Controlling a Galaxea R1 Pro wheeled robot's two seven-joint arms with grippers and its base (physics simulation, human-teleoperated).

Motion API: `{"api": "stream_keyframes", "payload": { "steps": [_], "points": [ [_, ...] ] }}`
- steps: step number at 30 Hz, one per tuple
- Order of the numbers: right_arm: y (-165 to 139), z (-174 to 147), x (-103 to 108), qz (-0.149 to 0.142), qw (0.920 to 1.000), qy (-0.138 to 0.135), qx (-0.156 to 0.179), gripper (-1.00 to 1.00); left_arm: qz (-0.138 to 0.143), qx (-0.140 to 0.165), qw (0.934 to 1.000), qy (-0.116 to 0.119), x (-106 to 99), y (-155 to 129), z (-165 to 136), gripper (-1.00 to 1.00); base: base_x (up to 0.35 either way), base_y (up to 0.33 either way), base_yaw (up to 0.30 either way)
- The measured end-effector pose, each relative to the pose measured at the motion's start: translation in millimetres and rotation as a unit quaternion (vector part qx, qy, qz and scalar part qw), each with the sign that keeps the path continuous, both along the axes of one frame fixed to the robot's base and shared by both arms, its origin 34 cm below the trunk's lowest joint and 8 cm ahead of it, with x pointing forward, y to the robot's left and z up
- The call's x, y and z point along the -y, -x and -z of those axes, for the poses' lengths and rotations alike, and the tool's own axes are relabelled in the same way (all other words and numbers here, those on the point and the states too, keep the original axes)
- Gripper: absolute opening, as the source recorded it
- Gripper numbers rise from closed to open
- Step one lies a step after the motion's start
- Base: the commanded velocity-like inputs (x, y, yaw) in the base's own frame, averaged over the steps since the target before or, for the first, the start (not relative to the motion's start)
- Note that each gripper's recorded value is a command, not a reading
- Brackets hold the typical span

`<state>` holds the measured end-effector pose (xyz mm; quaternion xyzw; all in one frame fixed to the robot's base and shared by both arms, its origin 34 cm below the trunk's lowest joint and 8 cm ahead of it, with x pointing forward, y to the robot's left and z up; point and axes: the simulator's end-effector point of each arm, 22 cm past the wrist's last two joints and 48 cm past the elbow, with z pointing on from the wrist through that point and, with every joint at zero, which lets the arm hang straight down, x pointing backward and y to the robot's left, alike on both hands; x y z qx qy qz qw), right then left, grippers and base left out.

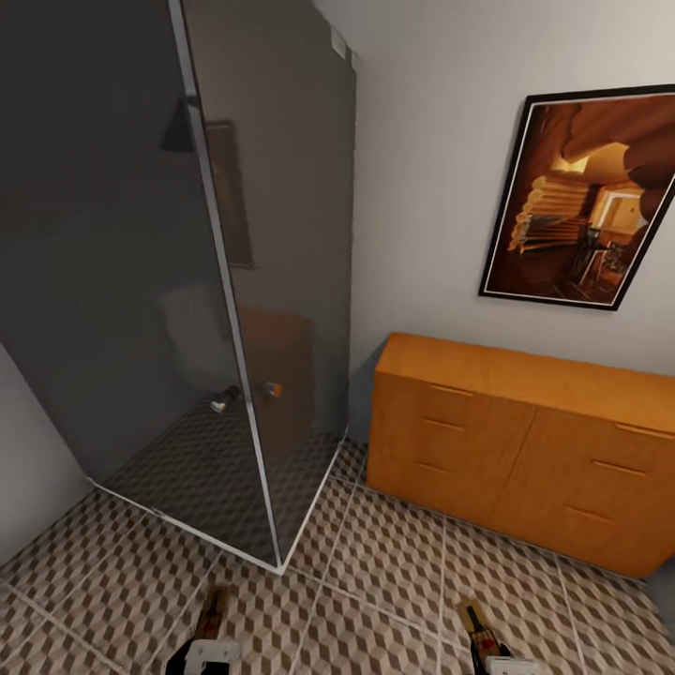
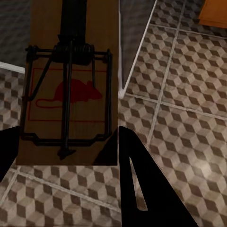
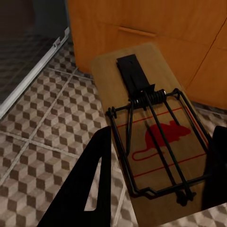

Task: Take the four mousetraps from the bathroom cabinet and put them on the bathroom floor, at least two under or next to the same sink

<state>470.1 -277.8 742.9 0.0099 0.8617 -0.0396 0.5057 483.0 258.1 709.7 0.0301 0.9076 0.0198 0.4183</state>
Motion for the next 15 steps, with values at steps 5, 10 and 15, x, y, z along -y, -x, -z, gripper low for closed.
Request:
{"api": "stream_keyframes", "payload": {
  "steps": [5, 10, 15],
  "points": [
    [0.0, 0.0, 0.0, 0.000, 1.0000, 0.000, 0.000, -1.00, 0.000, 0.000, 1.0000, 0.000, -0.1, 0.0, 0.0, -1.00, 0.000, 0.000, 0.287],
    [0.1, 0.1, 0.0, 0.000, 1.0000, 0.000, 0.000, -1.00, 0.000, 0.000, 1.0000, 0.000, -0.2, 0.0, 0.0, -1.00, 0.000, 0.000, 0.287],
    [0.0, 0.0, 0.0, 0.000, 1.0000, 0.000, 0.000, -1.00, 0.000, 0.000, 1.0000, 0.000, -0.2, 0.0, 0.0, -1.00, 0.000, 0.000, 0.287]
  ]
}}
